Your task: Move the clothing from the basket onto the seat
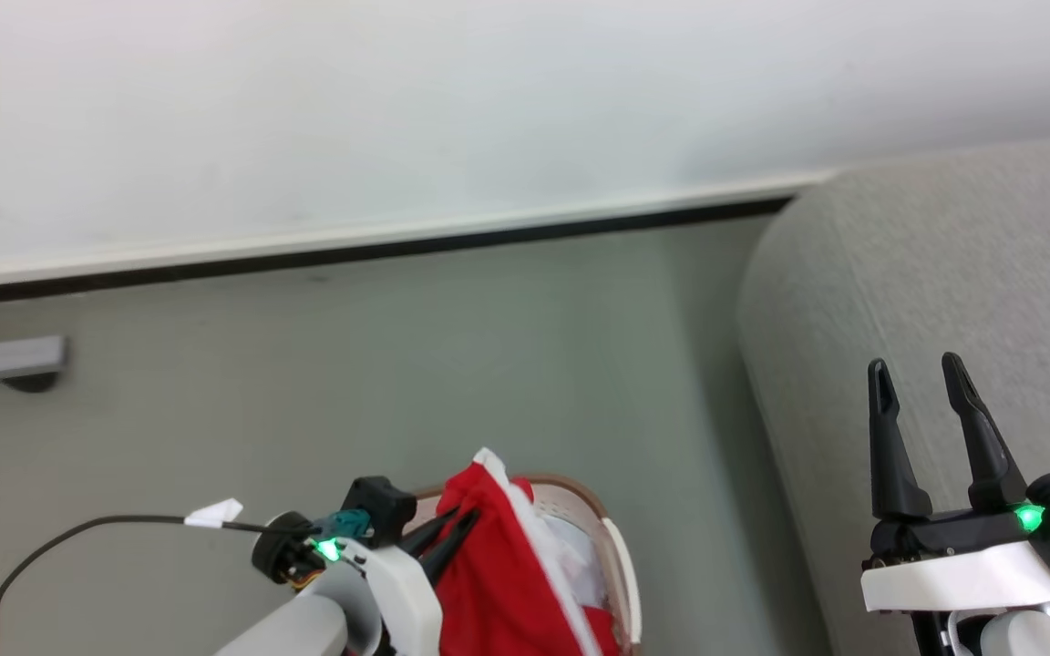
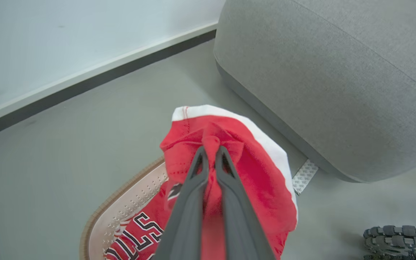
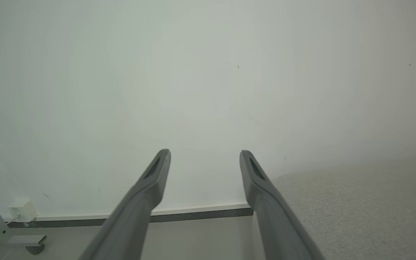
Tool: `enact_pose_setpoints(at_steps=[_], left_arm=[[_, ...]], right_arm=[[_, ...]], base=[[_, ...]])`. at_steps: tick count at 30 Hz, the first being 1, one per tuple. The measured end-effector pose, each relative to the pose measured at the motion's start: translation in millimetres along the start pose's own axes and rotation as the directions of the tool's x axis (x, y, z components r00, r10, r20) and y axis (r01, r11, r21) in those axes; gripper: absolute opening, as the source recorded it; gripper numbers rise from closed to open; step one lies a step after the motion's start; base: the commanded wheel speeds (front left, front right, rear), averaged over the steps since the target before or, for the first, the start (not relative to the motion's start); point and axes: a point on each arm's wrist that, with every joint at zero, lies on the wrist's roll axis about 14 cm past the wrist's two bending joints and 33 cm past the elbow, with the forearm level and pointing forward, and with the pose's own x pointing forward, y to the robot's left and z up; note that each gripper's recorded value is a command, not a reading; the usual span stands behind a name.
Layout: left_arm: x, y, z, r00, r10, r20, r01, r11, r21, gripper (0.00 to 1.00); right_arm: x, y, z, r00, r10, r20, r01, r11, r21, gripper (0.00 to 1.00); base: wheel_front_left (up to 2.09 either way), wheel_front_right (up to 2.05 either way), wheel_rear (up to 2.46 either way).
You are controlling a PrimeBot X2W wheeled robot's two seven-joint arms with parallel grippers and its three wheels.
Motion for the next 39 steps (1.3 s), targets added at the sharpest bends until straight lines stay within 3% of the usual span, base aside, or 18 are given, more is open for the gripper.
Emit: enact_pose_setpoints(at_steps=[6,17,25,34,39], left_arm=[[-31,9,62,0.975,0.077,0.206,-0.078,0.997,-0.007,0.0],[-91,16,152,0.859,0.167,0.484,-0.206,0.978,0.029,0.0],[-117,21,186,0.796,0.193,0.573,-0.254,0.967,0.027,0.0],[-123,17,197,0.782,0.185,0.595,-0.249,0.968,0.026,0.0],[-124,16,197,0.779,0.187,0.599,-0.245,0.969,0.016,0.0]], right_arm=[[4,30,2,0.997,0.08,0.01,-0.08,0.996,0.03,1.0],[-6,73,9,0.982,0.186,0.029,-0.189,0.975,0.115,1.0],[-13,105,0,0.962,0.274,0.003,-0.272,0.952,0.143,1.0],[-17,116,-2,0.953,0.302,0.0,-0.297,0.938,0.179,1.0],[-23,138,-7,0.93,0.367,-0.016,-0.357,0.915,0.188,1.0]], base=[[0.0,0.0,0.0],[0.0,0.0,0.0],[0.0,0.0,0.0],[0.0,0.0,0.0],[0.0,0.0,0.0]])
